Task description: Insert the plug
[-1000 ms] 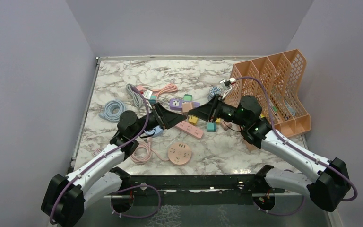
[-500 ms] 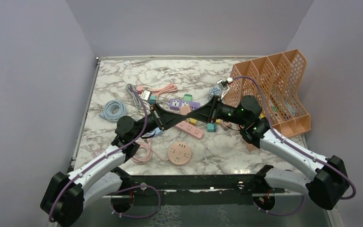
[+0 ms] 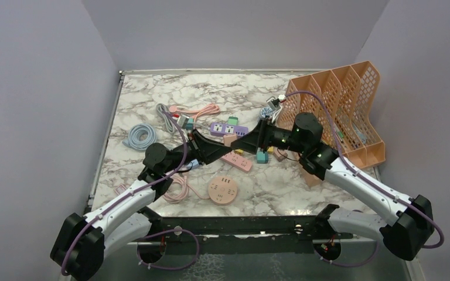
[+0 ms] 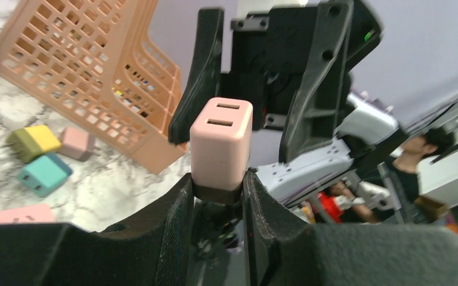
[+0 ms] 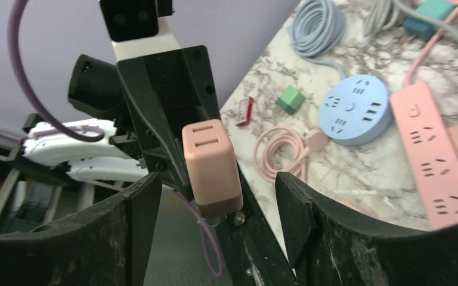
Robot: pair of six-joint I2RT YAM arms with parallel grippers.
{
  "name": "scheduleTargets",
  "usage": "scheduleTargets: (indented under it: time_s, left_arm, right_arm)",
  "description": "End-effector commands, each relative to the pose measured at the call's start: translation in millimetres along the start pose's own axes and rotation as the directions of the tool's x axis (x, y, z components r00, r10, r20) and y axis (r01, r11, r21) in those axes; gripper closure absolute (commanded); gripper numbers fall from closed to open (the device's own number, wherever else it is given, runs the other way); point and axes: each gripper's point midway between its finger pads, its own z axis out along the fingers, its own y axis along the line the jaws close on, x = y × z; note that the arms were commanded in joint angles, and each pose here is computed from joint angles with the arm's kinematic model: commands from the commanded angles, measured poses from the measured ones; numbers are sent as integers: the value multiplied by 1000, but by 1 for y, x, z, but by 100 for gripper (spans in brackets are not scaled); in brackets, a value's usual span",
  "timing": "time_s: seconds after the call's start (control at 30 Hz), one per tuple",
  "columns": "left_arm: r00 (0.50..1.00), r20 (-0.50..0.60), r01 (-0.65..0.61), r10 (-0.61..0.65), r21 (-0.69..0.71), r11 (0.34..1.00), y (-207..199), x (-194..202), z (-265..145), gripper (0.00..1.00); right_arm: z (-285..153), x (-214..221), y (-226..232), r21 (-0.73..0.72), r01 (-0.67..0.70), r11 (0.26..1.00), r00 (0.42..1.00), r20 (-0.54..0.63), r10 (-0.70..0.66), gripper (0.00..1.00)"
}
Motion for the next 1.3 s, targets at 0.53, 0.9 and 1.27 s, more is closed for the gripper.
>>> scheduleTargets:
  time_s: [0.53, 0.9, 1.27]
  left_arm:
    - [846, -205, -440, 492, 253, 862, -20, 21, -1, 100]
    - [830, -239, -457, 504, 225, 860, -20, 19, -3, 96]
    - [895, -228, -435, 384, -635, 638, 83, -43, -67, 22]
  right_arm:
    - [-8, 16, 9, -172, 440, 881, 818, -329, -473, 36]
    - [-3, 15, 14, -222, 447, 867, 806, -320, -498, 93]
    - [33, -39, -51, 115, 605, 788, 794, -167, -585, 99]
